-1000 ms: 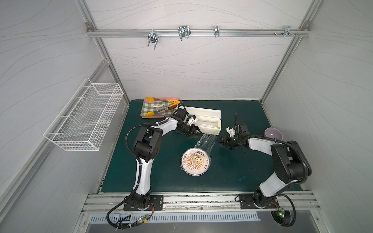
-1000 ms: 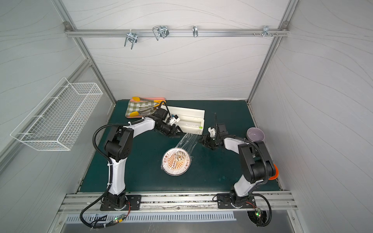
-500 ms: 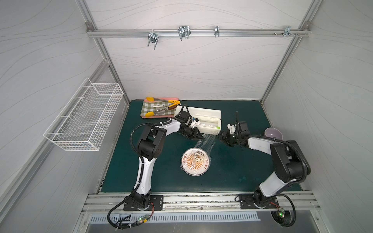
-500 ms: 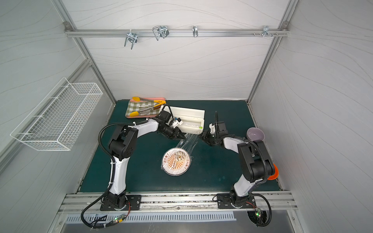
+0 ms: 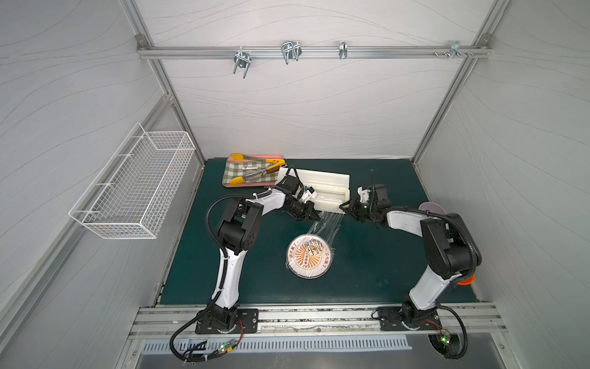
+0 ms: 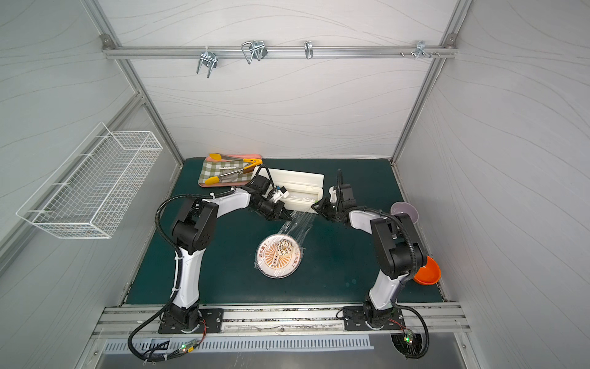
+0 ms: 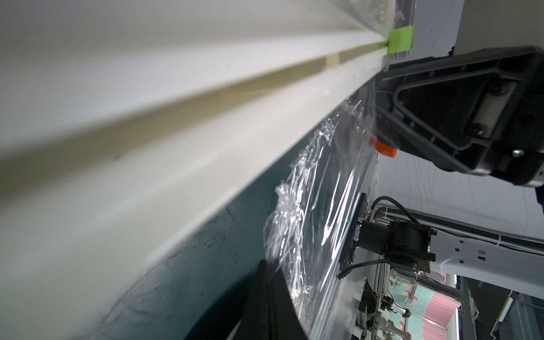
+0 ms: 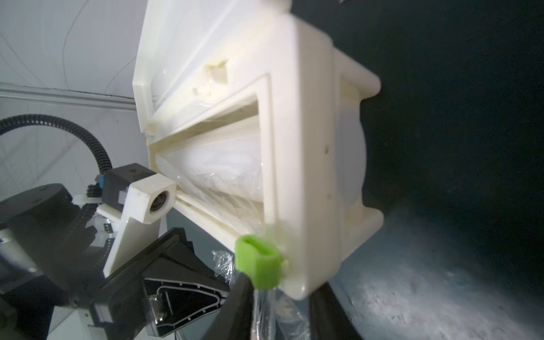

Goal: Wrap the plate with plastic wrap
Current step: Tear off the plastic wrap from the plastic wrap cutting box.

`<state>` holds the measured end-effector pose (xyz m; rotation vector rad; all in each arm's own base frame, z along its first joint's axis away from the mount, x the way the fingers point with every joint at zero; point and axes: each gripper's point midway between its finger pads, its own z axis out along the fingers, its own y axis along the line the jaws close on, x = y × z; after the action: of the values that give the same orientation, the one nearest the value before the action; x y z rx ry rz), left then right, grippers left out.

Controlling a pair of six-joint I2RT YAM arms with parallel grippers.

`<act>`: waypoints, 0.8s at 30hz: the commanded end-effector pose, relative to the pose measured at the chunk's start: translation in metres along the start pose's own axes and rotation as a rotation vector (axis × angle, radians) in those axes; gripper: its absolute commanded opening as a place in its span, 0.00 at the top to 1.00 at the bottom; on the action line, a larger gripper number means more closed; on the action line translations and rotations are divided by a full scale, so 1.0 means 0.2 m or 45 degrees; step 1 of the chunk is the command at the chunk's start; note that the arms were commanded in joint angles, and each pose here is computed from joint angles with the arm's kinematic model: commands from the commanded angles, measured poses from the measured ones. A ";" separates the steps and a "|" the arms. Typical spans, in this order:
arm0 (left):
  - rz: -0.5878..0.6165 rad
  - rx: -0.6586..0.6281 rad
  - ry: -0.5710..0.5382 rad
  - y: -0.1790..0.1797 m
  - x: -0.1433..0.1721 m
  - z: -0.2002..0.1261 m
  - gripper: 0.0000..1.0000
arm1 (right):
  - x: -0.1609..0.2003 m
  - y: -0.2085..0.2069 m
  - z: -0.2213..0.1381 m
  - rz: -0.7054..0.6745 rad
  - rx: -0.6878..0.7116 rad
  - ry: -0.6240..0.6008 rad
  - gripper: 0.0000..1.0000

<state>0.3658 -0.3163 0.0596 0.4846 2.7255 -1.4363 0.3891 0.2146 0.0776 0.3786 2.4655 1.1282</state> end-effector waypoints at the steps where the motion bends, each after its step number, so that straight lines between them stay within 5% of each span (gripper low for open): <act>1: 0.053 -0.022 -0.029 -0.03 -0.03 -0.06 1.00 | 0.02 -0.11 0.07 0.064 0.088 -0.024 0.81; 9: 0.068 -0.136 -0.085 0.01 -0.05 -0.18 1.00 | 0.13 -0.32 0.10 0.171 0.315 0.072 1.00; 17: 0.033 -0.267 -0.141 0.13 -0.06 -0.30 1.00 | 0.27 -0.45 0.16 0.148 0.504 0.195 1.00; 24: -0.017 -0.433 -0.086 0.31 0.02 -0.34 1.00 | 0.34 -0.38 0.13 -0.071 0.607 0.242 0.97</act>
<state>0.3884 -0.2444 0.0539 0.3660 2.8103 -1.0490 0.3792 0.2298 0.0218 0.3707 2.6860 0.7973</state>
